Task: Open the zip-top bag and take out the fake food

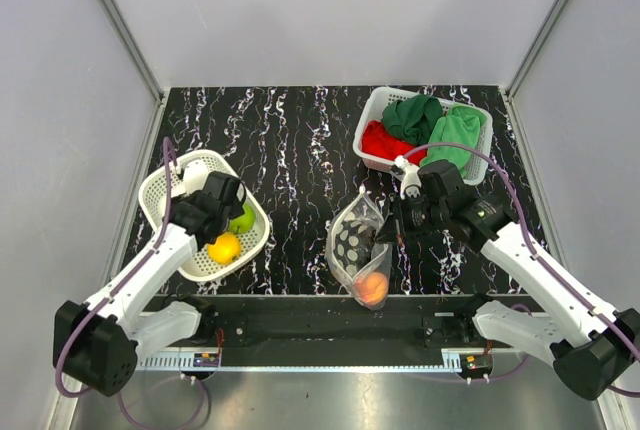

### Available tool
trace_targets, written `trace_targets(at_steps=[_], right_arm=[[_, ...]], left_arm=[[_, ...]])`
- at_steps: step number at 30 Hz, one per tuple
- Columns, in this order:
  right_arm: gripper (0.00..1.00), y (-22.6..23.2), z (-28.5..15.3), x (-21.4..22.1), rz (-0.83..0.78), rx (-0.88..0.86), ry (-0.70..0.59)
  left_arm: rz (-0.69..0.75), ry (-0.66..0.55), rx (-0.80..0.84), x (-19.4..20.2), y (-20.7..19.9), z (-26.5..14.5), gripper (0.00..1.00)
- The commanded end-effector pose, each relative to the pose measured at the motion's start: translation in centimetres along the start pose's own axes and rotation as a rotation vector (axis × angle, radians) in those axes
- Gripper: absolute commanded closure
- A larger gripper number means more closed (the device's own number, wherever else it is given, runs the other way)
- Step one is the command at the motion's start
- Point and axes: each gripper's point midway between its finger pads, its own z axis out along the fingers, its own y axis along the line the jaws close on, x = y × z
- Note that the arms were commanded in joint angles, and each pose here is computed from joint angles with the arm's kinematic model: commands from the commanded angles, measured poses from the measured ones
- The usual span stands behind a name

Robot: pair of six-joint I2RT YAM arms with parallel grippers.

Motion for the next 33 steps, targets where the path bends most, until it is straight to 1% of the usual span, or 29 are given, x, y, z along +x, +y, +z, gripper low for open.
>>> trace_targets(at_steps=[1,2,3,5,6,8,9,10,11,12,13,14,15,16,17,18,20,21,22,23,25,27,30,33], right_arm=[[1.00,0.9,-0.6,-1.9,-0.049,-0.008,-0.056],[1.00,0.9,-0.5,-2.0,-0.051,-0.008,-0.057],[1.00,1.0,-0.5,-2.0,-0.051,-0.009,-0.055],[1.00,1.0,-0.5,-2.1,-0.052,-0.012,-0.055],[1.00,1.0,-0.5,-2.1,-0.054,-0.014,-0.058],[1.00,1.0,-0.4,-2.1,-0.054,-0.013,-0.053],[1.00,0.9,-0.2,-2.0,-0.052,-0.014,-0.048],[1.00,1.0,-0.2,-2.0,-0.053,-0.016,-0.049],[1.00,0.9,-0.2,-1.9,-0.051,-0.017,-0.044],[1.00,1.0,-0.2,-1.9,-0.052,-0.021,-0.045],[1.00,1.0,-0.2,-2.0,-0.055,-0.020,-0.047],[1.00,1.0,-0.2,-2.0,-0.052,-0.021,-0.047],[1.00,1.1,-0.2,-2.0,-0.054,-0.024,-0.048],[1.00,1.2,-0.3,-2.1,-0.054,-0.027,-0.050],[1.00,1.3,-0.3,-2.1,-0.054,-0.030,-0.049],[1.00,1.4,-0.3,-2.3,-0.057,-0.035,-0.056],[1.00,1.7,-0.3,-2.5,-0.058,-0.047,-0.053],[1.00,1.9,-0.4,-2.9,-0.061,-0.051,-0.061],[1.00,1.9,-0.3,-3.0,-0.061,-0.051,-0.058],[1.00,2.1,-0.3,-3.3,-0.064,-0.055,-0.061],[1.00,2.6,-0.5,-4.1,-0.071,-0.062,-0.075],[1.00,3.2,-0.9,-5.1,-0.084,-0.070,-0.098],[1.00,3.9,-0.9,-6.1,-0.096,-0.088,-0.106],[1.00,4.4,-0.4,-6.6,-0.095,-0.110,-0.099]], left_arm=[[-0.068,-0.003,0.181,-1.7,-2.6,-2.2,0.01],[-0.073,0.008,0.227,-1.8,-3.3,-2.8,0.03],[-0.085,0.034,0.334,-1.8,-4.7,-4.2,0.06],[-0.111,0.017,0.498,-2.8,-6.8,-6.5,0.11],[-0.096,0.056,0.635,-2.2,-8.6,-8.3,0.18],[-0.104,0.006,0.856,-3.5,-11.4,-11.8,0.24],[-0.071,0.036,0.989,-2.6,-12.9,-14.4,0.26],[-0.079,0.008,1.075,-3.4,-14.1,-16.3,0.29],[-0.068,-0.005,1.133,-3.6,-14.8,-18.0,0.30],[-0.024,0.005,1.207,-2.6,-15.8,-20.3,0.32],[-0.007,-0.014,1.253,-2.7,-16.6,-21.7,0.36],[0.014,-0.021,1.274,-2.7,-17.5,-22.8,0.38],[0.061,-0.007,1.333,-1.5,-18.4,-24.8,0.39],[0.093,-0.001,1.348,-0.9,-19.0,-25.5,0.44],[0.127,0.018,1.346,-0.2,-20.3,-25.8,0.46],[0.170,0.037,1.373,1.0,-21.0,-26.9,0.49],[0.237,0.049,1.358,2.5,-22.9,-27.1,0.56],[0.277,0.060,1.375,3.7,-23.3,-28.1,0.58],[0.326,0.071,1.358,5.0,-24.3,-27.6,0.59],[0.332,0.065,1.360,5.0,-24.8,-28.2,0.63],[0.388,0.091,1.344,6.9,-25.7,-28.0,0.66],[0.407,0.097,1.304,7.6,-26.0,-27.5,0.71],[0.400,0.130,1.182,8.6,-25.9,-25.2,0.75],[0.400,0.150,1.156,9.3,-25.9,-24.5,0.75]])
